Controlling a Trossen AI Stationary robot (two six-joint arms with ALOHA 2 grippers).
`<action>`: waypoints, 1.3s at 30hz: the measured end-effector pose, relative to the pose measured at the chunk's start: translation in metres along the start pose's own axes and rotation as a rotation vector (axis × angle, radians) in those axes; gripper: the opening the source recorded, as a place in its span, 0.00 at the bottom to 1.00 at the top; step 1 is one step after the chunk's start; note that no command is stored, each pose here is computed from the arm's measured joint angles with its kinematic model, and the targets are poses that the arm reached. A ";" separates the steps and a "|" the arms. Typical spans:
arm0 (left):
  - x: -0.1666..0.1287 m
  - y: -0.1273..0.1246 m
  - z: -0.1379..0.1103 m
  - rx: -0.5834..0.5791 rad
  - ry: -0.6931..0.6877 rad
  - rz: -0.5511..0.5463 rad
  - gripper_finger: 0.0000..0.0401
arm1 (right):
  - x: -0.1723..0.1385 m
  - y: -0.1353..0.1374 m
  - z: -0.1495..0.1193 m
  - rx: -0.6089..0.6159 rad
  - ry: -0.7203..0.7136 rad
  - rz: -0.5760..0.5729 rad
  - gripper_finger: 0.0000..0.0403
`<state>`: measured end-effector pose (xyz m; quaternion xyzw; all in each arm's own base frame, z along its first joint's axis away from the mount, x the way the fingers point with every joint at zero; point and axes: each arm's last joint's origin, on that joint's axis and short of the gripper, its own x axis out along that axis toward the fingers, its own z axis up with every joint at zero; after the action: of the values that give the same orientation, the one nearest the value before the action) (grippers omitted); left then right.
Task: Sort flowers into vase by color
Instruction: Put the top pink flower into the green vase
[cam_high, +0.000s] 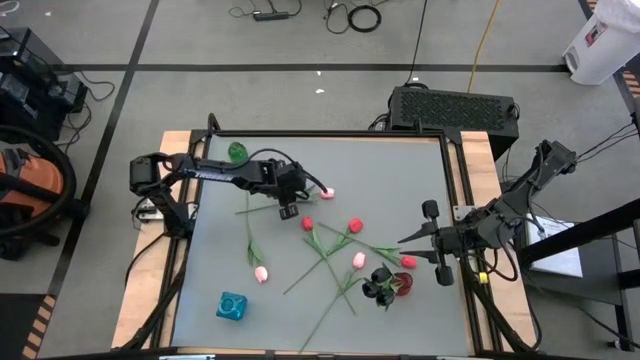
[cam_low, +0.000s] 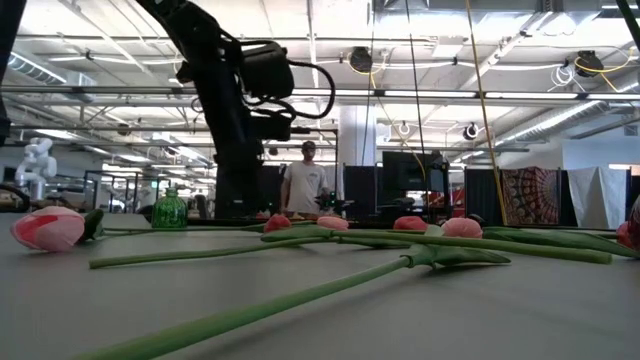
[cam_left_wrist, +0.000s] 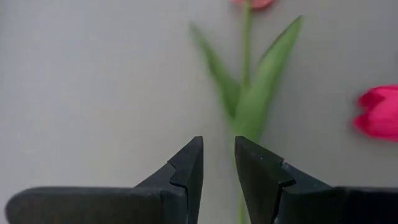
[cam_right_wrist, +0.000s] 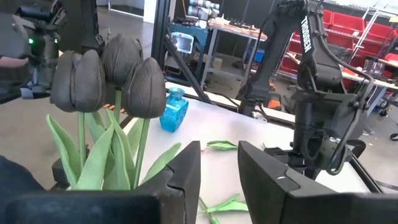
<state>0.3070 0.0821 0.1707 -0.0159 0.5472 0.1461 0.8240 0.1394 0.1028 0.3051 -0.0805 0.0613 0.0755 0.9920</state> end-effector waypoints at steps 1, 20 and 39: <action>0.000 -0.001 0.001 0.007 -0.007 -0.017 0.25 | 0.000 0.000 0.000 -0.002 0.003 0.000 0.24; 0.016 -0.002 -0.002 0.014 0.038 -0.074 0.25 | 0.000 0.001 -0.004 0.018 0.039 0.002 0.24; 0.029 0.002 -0.005 0.002 0.073 -0.053 0.25 | 0.002 0.001 -0.005 0.025 0.042 0.002 0.24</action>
<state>0.3123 0.0898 0.1426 -0.0348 0.5763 0.1228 0.8072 0.1402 0.1036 0.3000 -0.0694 0.0832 0.0742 0.9913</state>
